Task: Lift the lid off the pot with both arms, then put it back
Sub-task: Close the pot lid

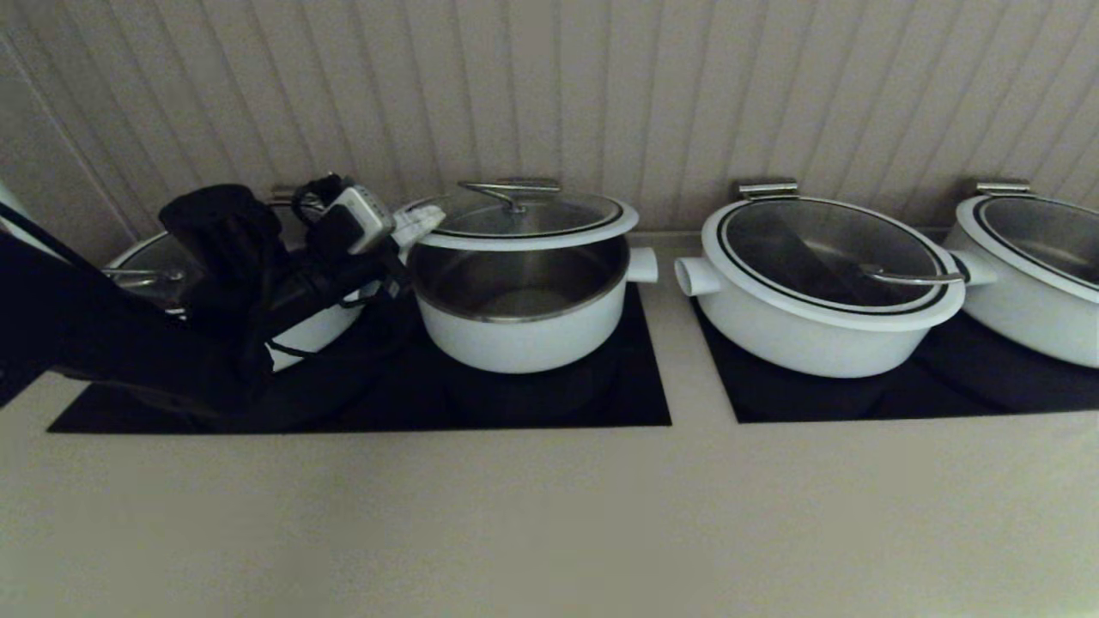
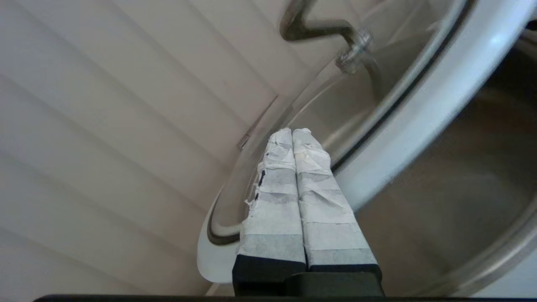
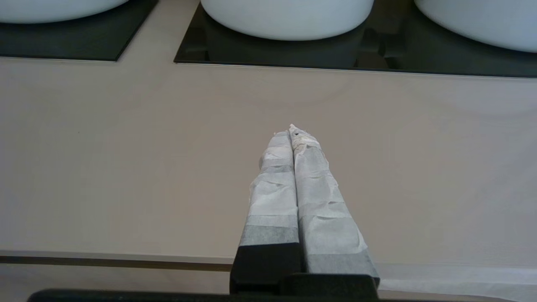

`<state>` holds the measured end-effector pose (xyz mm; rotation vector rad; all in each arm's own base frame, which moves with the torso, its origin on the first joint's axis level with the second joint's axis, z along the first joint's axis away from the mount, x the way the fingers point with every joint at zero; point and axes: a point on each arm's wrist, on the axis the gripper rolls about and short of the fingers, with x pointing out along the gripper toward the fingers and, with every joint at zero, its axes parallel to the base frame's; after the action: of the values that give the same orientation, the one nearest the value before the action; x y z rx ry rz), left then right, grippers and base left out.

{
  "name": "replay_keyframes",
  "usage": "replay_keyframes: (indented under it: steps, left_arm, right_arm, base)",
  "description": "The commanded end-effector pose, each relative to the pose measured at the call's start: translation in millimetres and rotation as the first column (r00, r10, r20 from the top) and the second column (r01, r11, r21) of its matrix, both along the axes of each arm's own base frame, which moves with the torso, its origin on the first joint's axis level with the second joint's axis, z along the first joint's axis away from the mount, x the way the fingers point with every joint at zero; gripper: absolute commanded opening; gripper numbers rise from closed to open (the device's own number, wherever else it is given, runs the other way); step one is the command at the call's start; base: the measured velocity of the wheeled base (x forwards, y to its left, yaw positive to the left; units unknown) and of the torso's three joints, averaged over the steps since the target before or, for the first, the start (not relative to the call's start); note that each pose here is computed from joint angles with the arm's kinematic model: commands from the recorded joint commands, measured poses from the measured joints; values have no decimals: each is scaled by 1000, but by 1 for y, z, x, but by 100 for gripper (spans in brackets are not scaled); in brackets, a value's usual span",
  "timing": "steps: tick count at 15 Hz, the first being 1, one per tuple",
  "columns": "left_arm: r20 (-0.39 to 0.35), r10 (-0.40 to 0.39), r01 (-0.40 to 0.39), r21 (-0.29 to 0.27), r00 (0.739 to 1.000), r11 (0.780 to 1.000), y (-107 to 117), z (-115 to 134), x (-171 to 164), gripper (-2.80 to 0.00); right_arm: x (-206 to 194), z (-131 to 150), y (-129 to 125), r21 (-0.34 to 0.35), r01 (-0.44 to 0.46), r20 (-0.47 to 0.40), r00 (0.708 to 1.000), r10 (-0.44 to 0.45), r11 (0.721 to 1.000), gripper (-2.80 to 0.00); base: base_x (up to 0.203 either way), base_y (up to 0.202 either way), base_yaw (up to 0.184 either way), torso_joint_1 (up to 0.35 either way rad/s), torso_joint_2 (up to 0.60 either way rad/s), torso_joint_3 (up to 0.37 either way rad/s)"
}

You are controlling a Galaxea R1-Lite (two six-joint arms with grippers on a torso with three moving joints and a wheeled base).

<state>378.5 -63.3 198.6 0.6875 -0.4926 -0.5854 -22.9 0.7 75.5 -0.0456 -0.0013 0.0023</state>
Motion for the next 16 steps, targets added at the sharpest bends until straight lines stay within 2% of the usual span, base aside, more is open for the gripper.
replay_keyframes:
  steps: [1,4,8,16]
  left_arm:
    - [-21,-1,1,6,1000,1000,0,-12,3,-280]
    - [-16,-2,2,6,1000,1000,-1,-17,5,-280]
    - [-40,0,0,9,999,1000,0,-30,1,-280]
    - [-71,4,-3,14,997,1000,2,-41,2,-280]
  right_arm:
    - [0,0,0,0,-2,-1,1000,2,1000,-280]
    - [0,0,0,0,-1,-1,1000,1,1000,-280]
    - [0,0,0,0,-1,-1,1000,1,1000,-280]
    - [0,0,0,0,-2,-1,1000,2,1000,-280]
  base:
    - [0,0,0,0,0,0]
    - [0,0,0,0,0,0]
    - [0,0,0,0,0,0]
    - [0,0,0,0,0,0]
